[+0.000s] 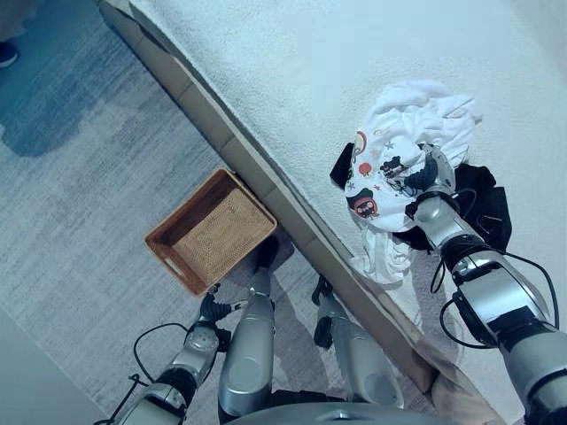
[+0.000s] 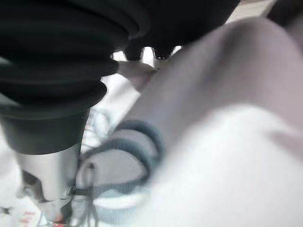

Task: Pick up clothes into the bucket

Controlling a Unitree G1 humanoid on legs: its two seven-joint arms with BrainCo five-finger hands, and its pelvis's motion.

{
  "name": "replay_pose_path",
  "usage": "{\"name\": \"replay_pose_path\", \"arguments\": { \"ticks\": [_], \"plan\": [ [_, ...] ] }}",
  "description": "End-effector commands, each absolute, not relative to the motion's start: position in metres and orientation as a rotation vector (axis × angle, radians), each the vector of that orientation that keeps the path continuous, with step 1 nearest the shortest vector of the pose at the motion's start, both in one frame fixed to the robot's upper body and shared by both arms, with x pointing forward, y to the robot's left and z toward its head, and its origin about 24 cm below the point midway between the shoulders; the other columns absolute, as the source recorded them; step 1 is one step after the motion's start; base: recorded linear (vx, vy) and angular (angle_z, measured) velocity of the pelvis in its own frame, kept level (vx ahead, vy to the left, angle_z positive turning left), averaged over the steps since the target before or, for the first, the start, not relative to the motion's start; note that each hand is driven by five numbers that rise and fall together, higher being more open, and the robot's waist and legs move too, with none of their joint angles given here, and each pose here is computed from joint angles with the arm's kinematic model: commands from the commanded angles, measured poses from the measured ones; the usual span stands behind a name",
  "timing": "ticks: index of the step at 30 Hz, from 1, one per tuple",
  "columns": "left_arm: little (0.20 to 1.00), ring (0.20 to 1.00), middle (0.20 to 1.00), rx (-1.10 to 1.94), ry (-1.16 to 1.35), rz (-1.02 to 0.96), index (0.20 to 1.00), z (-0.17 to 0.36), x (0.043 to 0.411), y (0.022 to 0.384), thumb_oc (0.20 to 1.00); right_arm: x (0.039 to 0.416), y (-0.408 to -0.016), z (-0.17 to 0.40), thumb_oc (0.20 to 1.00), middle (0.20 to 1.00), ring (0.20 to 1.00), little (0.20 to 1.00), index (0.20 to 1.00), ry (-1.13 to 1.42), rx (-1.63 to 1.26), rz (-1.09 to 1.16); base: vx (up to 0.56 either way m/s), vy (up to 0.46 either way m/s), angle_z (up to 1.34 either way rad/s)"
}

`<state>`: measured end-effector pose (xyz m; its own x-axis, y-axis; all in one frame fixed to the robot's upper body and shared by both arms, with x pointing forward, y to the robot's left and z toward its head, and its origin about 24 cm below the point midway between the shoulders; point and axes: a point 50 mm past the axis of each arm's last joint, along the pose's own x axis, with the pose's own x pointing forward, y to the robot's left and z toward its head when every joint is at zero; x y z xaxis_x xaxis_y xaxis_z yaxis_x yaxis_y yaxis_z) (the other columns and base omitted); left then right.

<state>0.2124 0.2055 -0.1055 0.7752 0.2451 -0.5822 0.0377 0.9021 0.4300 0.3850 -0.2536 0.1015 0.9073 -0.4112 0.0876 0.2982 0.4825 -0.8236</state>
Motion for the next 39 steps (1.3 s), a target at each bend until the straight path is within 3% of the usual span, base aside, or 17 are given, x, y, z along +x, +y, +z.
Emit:
{"name": "replay_pose_path", "arguments": {
  "ticks": [1,2,10,18,26,39],
  "plan": [
    [1.0,1.0,1.0,0.427,0.652,0.053,1.0,-0.105,0.218,0.182,1.0,0.388,-0.271,0.121,0.627,0.627,0.627,0.627,0.627,0.138,-1.082,-0.448,0.0,0.0,0.0],
    [1.0,1.0,1.0,0.426,0.636,0.046,1.0,-0.102,0.223,0.18,1.0,0.387,-0.279,0.126,0.2,0.2,0.2,0.2,0.2,0.165,-1.096,-0.465,0.0,0.0,0.0],
    [1.0,1.0,1.0,0.406,0.564,0.026,1.0,-0.091,0.236,0.171,1.0,0.387,-0.286,0.138,0.2,0.2,0.2,0.2,0.2,0.113,-1.035,-0.508,0.0,0.008,0.0],
    [1.0,1.0,1.0,0.435,0.635,0.066,1.0,-0.102,0.22,0.186,1.0,0.384,-0.258,0.196,0.2,0.2,0.2,0.2,0.2,-0.308,-0.77,-0.544,0.03,0.049,-0.09],
    [1.0,1.0,1.0,0.505,0.674,0.087,1.0,-0.106,0.206,0.211,1.0,0.352,-0.266,0.235,0.2,0.2,0.2,0.2,0.2,-0.57,-0.647,-0.599,0.06,0.041,-0.27],
    [1.0,1.0,1.0,0.376,0.562,0.054,1.0,-0.085,0.209,0.211,1.0,0.339,-0.275,0.253,0.2,0.2,0.2,0.2,0.2,-0.599,-0.645,-0.488,0.07,0.003,-0.18]
  ]
}}
